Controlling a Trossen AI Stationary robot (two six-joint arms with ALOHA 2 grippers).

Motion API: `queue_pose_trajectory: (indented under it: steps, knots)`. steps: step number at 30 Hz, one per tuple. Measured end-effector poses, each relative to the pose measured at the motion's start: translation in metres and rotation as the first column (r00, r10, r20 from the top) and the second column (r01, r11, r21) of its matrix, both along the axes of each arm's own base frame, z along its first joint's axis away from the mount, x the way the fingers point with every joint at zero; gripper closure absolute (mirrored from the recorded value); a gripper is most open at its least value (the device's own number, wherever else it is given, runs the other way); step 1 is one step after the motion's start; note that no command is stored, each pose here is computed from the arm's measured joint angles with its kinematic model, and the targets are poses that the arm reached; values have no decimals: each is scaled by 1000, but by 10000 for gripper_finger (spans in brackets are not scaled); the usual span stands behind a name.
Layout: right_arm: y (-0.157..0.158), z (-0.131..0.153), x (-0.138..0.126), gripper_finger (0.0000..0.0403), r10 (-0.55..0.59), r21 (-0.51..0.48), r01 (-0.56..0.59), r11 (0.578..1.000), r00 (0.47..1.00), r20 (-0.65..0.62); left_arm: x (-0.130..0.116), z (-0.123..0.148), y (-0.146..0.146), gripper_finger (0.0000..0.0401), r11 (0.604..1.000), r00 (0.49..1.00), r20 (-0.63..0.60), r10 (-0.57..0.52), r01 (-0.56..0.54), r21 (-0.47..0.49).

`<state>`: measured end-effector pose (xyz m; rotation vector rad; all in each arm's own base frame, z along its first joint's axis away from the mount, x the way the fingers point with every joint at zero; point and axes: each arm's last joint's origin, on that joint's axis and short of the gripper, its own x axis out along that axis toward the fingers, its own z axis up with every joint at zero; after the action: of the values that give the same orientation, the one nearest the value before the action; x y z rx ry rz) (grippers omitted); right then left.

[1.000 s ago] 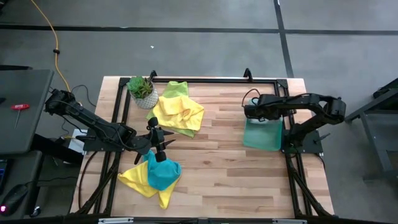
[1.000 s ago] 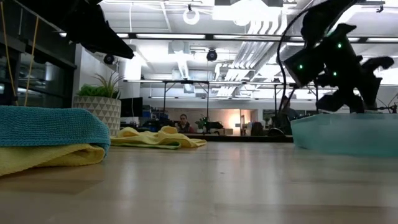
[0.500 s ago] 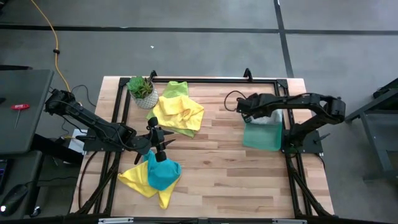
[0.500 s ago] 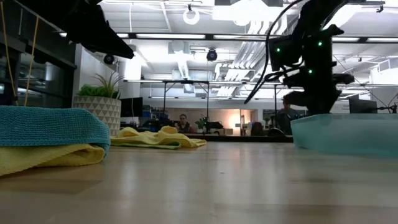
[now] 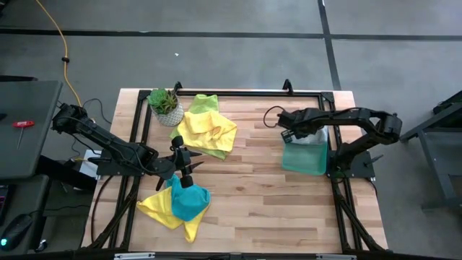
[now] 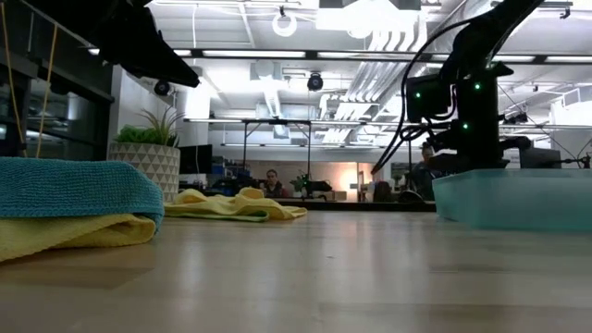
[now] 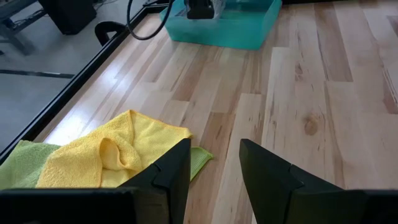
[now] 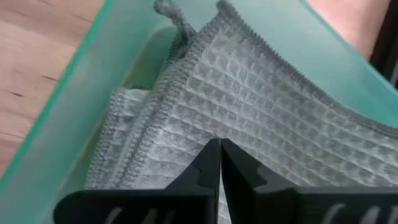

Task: Fold microfiber towels
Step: Put the gray microfiber cloth into the blue bin, then fold the top yellow microfiber cloth

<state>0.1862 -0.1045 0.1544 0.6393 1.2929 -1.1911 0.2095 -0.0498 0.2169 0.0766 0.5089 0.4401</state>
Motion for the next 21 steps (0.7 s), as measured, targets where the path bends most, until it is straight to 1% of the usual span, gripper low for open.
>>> queue_pose_trajectory:
  steps: [5,9,14,18,21]
  knots:
    - [-1,-4,-1,401,-11,21,10,1000,999,30,0,0,0,272,1000,1000,1,1,-1,1]
    - [-2,-7,2,402,10,42,-14,999,995,96,0,0,0,272,1000,1000,0,1,-1,1]
    - [-4,-9,9,403,39,28,-45,999,982,183,0,0,0,272,1000,1000,0,1,-1,2]
    - [-6,-4,12,403,68,13,-71,997,982,175,0,0,0,272,1000,1000,-8,-8,8,16]
    - [-7,6,11,403,78,-17,-76,997,991,108,0,0,0,272,1000,1000,-8,-6,7,17]
